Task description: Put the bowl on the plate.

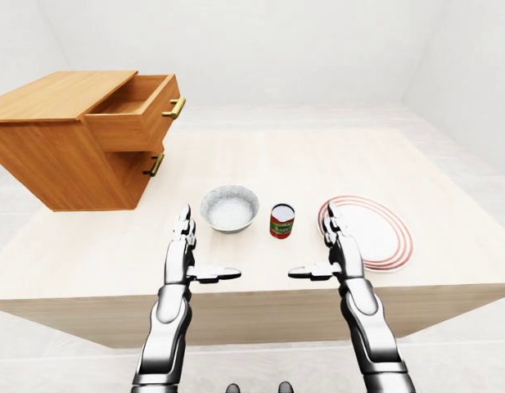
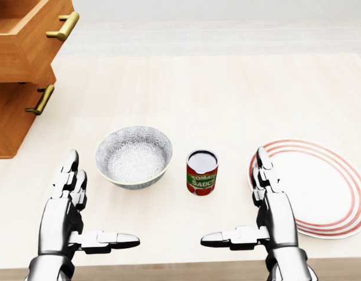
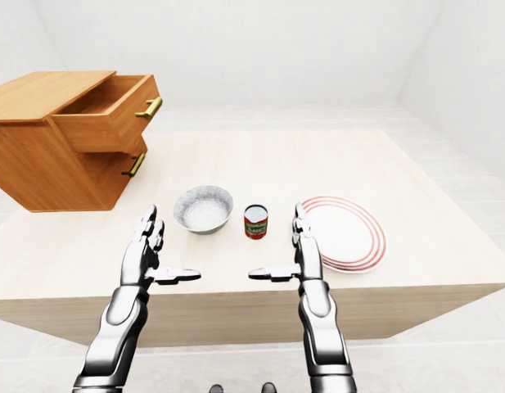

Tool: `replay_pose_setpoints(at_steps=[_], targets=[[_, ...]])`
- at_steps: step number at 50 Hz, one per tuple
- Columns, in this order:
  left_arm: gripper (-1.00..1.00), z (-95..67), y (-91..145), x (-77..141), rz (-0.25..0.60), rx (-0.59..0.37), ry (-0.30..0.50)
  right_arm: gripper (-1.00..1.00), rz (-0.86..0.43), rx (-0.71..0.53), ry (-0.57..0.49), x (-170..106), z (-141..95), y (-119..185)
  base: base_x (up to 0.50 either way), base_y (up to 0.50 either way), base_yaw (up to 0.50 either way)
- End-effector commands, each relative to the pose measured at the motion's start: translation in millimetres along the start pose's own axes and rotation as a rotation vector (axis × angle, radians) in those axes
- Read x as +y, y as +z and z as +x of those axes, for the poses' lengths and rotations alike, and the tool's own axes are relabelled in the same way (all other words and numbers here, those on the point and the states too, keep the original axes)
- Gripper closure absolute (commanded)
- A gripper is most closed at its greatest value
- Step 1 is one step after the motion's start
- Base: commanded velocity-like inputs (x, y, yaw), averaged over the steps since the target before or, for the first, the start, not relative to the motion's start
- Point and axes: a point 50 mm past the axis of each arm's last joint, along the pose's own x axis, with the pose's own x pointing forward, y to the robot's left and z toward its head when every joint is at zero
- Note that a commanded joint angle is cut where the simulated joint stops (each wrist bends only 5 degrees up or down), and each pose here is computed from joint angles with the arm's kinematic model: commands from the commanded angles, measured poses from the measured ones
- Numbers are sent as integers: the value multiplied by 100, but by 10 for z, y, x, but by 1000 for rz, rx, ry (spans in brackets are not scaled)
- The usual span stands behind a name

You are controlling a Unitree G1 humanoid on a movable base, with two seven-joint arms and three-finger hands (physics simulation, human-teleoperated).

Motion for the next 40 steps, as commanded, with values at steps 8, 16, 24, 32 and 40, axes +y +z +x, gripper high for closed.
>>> replay_pose_setpoints(at_steps=[8,16,24,32,40], targets=[[-100,110,45,-5,-3,-8,-17,-100,14,-13,-17,-111,54,86,0,0,0],[-100,127,70,0,2,-6,-16,-100,-11,-46,-11,-110,86,220,0,0,0],[-100,156,202,7,19,-39,-19,-100,-45,-114,4,-89,99,387,0,-6,0],[-100,161,270,3,27,-67,-26,-100,-51,-126,5,-85,96,415,0,-20,0],[-100,171,256,-8,27,-61,-29,-100,-51,-142,-1,-88,95,452,0,-23,0]])
